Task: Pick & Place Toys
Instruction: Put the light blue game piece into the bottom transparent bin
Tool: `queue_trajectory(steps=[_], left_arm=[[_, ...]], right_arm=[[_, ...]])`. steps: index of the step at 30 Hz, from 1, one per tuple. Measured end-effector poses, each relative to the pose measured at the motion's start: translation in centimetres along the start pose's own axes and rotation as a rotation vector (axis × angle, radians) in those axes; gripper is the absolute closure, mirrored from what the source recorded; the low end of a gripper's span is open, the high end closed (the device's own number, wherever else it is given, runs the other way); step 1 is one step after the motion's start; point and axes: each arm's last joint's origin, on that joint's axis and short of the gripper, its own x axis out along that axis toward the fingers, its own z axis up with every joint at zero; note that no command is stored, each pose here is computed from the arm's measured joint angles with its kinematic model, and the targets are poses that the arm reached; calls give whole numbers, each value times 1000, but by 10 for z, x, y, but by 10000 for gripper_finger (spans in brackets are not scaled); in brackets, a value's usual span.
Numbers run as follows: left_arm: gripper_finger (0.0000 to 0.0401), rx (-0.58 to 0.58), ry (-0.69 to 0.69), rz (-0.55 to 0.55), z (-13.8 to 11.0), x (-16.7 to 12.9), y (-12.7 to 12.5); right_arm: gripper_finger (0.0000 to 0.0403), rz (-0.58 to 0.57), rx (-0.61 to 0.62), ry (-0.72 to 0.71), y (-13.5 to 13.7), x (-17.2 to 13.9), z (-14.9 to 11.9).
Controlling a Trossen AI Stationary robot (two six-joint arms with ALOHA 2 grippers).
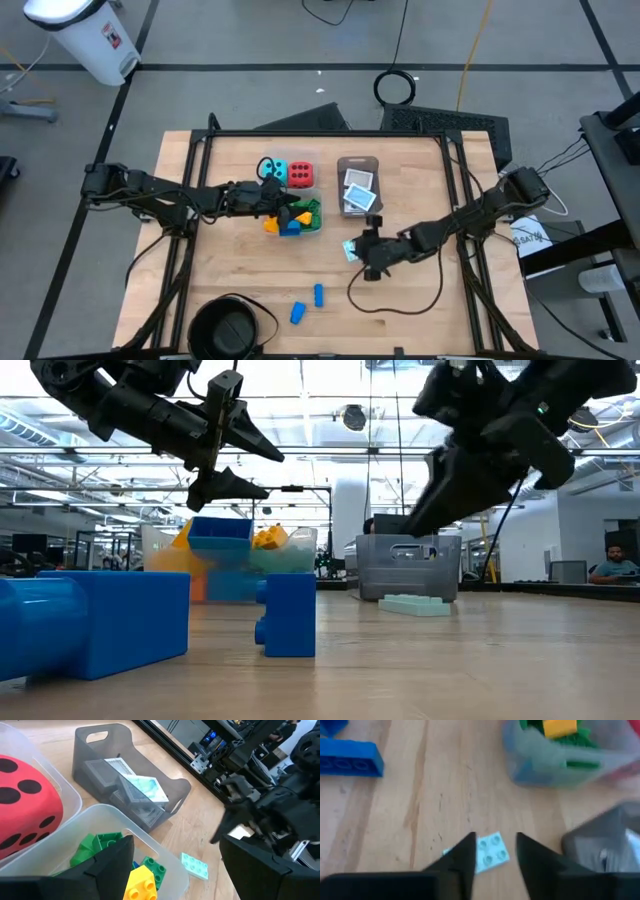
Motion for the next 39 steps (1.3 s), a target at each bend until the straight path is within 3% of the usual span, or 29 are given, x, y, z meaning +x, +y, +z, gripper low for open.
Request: queue_trajectory(steps=[4, 8, 13, 18, 22, 31, 35, 39], left_arm=[[105, -1, 0, 0, 0, 0, 0], [105, -3, 0, 0, 0, 0, 0], [105, -8, -1, 0, 0, 0, 0], [105, -9, -1, -1, 0, 0, 0], [105, -9, -1, -1, 0, 0, 0], [105, -5, -1, 0, 0, 0, 0], [105, -4, 0, 0, 0, 0, 0], [105, -4, 0, 1, 0, 0, 0]], right_arm=[[161, 4, 55, 22, 3, 14, -16], [106, 46, 188, 13, 8, 28, -21], [89, 81, 297, 14, 11, 43, -25], [105, 37, 315, 47, 8, 58, -33], [129, 35, 229, 68, 7, 61, -37], [196, 176, -180, 28, 17, 50, -32], [196, 204, -281, 2, 21, 39, -29], [176, 202, -283, -59, 24, 26, -20]])
